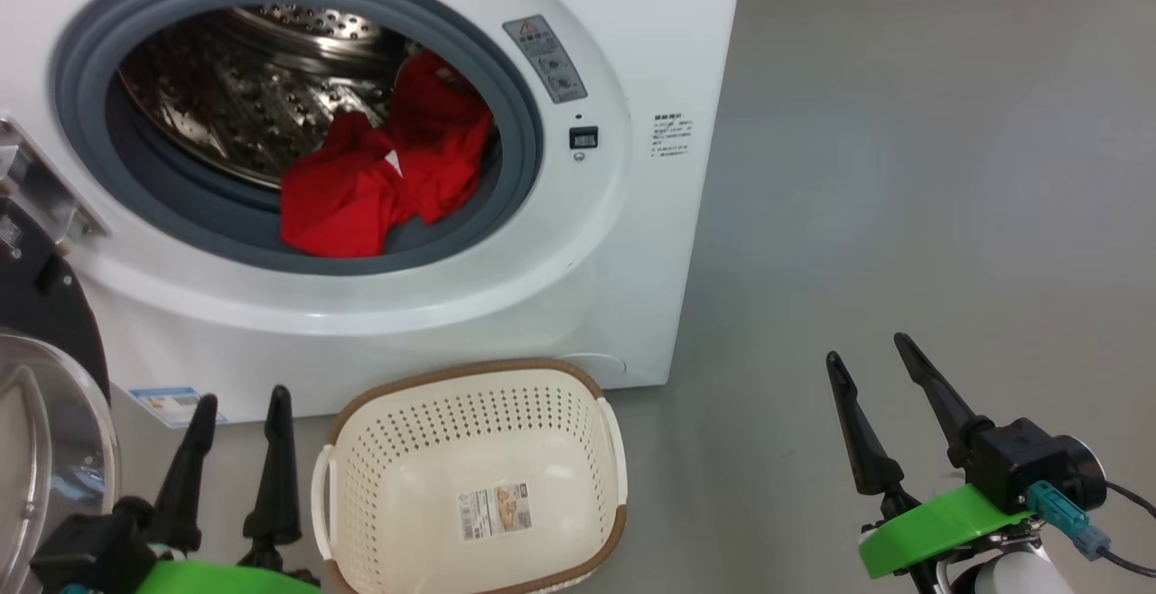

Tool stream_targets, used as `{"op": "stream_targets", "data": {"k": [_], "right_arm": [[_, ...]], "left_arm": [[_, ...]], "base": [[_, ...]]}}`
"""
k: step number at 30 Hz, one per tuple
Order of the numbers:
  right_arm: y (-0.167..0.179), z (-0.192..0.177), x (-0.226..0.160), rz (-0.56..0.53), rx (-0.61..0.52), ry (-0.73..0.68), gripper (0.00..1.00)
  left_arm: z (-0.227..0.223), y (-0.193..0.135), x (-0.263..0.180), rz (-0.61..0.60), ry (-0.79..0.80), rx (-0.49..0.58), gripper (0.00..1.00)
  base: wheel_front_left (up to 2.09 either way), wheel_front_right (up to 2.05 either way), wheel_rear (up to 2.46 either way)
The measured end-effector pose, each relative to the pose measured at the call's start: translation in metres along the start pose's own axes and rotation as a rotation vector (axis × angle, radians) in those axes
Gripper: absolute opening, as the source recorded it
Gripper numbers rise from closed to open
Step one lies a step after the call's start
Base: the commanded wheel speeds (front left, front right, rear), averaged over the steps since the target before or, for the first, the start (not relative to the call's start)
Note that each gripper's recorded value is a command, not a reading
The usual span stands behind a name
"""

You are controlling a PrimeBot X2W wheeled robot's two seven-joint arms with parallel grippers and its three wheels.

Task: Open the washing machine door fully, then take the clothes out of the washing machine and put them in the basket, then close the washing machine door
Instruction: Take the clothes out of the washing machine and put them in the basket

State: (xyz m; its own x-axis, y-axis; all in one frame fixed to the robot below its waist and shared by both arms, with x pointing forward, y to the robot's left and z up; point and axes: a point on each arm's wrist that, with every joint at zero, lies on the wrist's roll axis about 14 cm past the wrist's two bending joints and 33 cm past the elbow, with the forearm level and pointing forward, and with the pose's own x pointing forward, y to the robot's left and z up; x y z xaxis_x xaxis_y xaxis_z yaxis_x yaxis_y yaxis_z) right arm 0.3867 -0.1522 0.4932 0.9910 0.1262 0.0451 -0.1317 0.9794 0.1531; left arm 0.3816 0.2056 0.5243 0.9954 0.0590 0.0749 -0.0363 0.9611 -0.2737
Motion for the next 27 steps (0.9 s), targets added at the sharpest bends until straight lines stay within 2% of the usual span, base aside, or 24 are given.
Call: {"op": "stream_targets", "data": {"k": [12,27], "right_arm": [[0.003,-0.017,0.028,0.022,-0.007,0.037,1.0],[0.006,-0.047,0.066,0.051,-0.005,0.083,1.0]], "left_arm": [[-0.008,-0.005,0.042,-0.004,-0.007,-0.015,1.0],[-0.036,0.003,0.112,-0.004,0.02,0.01,1.0]], "base": [[0.0,0.0,0.0],[0.0,0.0,0.0]]}}
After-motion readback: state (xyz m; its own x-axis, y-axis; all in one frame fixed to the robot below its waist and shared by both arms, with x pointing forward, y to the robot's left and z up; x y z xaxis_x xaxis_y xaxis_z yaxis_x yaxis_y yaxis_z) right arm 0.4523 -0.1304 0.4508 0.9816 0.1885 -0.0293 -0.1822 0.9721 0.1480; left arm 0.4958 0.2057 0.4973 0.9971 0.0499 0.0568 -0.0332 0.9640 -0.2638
